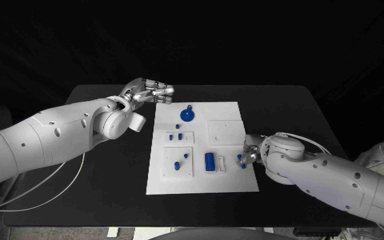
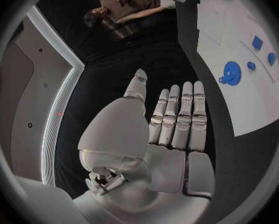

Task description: Assemble the parts on the task board

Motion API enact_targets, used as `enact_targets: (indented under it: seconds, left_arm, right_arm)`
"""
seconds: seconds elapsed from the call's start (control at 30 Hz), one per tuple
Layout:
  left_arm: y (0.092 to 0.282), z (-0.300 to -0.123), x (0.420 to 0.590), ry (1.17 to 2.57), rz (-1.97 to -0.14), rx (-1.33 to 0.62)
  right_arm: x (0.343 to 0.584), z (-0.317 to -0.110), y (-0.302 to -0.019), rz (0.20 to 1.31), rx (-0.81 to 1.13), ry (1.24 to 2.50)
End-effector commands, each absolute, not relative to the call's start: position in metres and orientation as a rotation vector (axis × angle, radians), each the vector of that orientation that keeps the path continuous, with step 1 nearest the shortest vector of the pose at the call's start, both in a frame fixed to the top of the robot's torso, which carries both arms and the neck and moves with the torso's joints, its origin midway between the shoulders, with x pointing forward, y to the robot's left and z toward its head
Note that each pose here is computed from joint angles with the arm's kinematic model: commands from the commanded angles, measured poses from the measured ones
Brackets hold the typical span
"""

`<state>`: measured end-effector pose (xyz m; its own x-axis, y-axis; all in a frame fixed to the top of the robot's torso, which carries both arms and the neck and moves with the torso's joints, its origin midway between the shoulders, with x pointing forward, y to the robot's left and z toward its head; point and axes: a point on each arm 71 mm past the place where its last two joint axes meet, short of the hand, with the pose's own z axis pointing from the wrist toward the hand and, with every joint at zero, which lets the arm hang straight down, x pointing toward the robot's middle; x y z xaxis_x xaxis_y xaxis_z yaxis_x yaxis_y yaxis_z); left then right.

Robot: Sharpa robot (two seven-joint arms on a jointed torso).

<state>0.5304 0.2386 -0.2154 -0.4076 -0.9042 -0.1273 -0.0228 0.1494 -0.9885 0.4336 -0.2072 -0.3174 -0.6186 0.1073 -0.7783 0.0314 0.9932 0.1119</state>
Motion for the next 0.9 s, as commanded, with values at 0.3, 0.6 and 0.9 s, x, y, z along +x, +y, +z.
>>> enact_targets:
  seconds: [0.3, 0.6, 0.9]
  left_arm:
    - [0.237, -0.215, 0.529, 1.621, -1.385, -0.904]
    - [0.237, -0.215, 0.529, 1.622, -1.384, -0.904]
    - [0.238, -0.215, 0.529, 1.625, -1.382, -0.904]
  right_arm:
    - [0.418, -0.327, -0.207, 0.24, 0.368, 2.234]
    - [0.414, -0.311, -0.199, 0.358, 0.462, 2.18]
    - [0.411, -0.306, -0.192, 0.411, 0.488, 2.179]
